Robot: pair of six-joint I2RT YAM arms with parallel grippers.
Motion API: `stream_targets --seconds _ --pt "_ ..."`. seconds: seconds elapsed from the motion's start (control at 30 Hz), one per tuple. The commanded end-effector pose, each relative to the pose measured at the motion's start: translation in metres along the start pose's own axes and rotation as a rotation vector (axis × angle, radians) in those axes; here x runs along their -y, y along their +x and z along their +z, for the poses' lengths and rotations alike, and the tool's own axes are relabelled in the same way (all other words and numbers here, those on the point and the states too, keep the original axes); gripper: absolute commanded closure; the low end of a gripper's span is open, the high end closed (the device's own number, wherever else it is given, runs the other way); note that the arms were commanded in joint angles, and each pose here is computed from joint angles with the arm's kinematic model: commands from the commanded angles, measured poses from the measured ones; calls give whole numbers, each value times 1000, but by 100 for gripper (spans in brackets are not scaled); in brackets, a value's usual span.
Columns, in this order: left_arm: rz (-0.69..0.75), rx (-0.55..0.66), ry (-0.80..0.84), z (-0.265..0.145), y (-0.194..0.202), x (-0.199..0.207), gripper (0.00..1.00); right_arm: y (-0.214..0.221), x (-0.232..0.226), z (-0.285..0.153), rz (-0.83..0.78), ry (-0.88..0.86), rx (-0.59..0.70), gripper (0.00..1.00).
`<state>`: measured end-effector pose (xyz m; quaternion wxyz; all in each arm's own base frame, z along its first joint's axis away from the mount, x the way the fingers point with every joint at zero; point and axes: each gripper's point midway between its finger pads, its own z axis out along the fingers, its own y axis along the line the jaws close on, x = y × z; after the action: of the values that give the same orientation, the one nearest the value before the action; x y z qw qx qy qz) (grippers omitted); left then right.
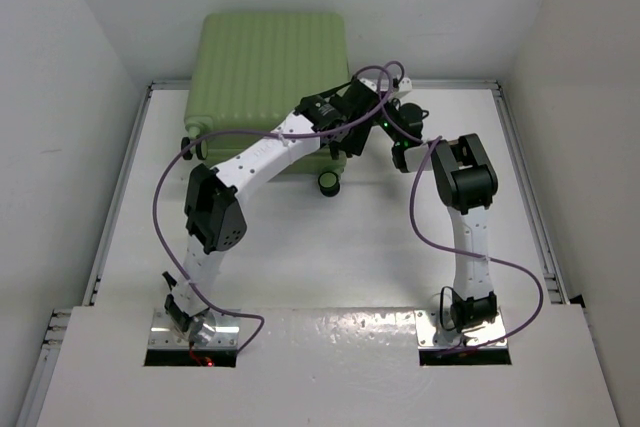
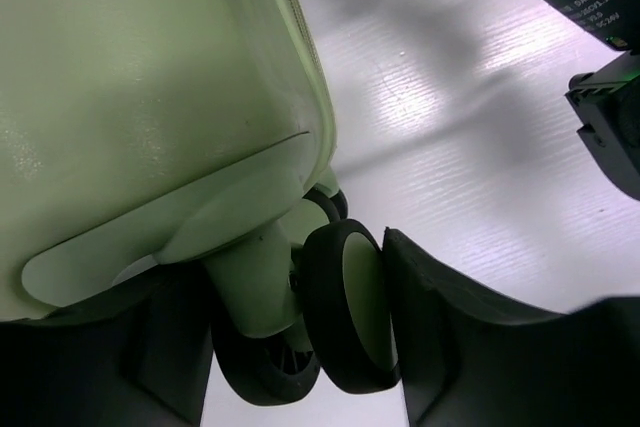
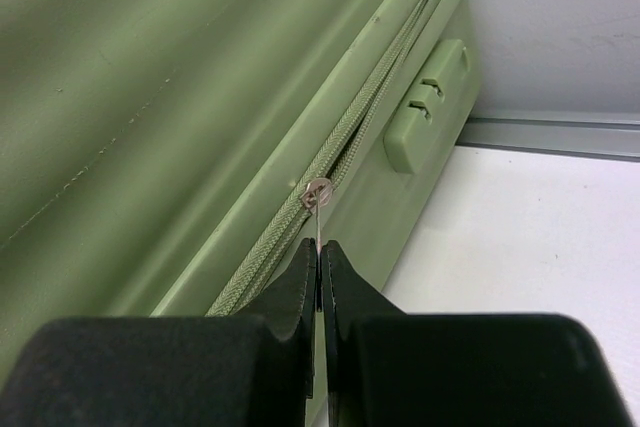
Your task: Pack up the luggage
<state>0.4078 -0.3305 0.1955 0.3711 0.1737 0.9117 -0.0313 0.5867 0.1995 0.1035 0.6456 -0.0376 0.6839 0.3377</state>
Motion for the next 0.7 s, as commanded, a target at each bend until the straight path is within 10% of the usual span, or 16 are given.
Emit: stream_targets --seconds 0.0,0.13,0.27,0.33,0.67 --pt "-47 44 -61 32 -14 -25 43 -30 -4 7 -25 -36 76 100" --pt "21 39 92 34 -15 1 100 -29 -6 5 -31 -40 74 100" --pt "163 -14 288 13 22 30 100 -30 -10 -3 -42 -53 74 100" --pt "273 181 357 -36 0 39 100 -38 -18 -8 -47 -70 83 100" --pt "598 112 490 -95 141 22 100 -35 -67 -73 -74 -249 9 100"
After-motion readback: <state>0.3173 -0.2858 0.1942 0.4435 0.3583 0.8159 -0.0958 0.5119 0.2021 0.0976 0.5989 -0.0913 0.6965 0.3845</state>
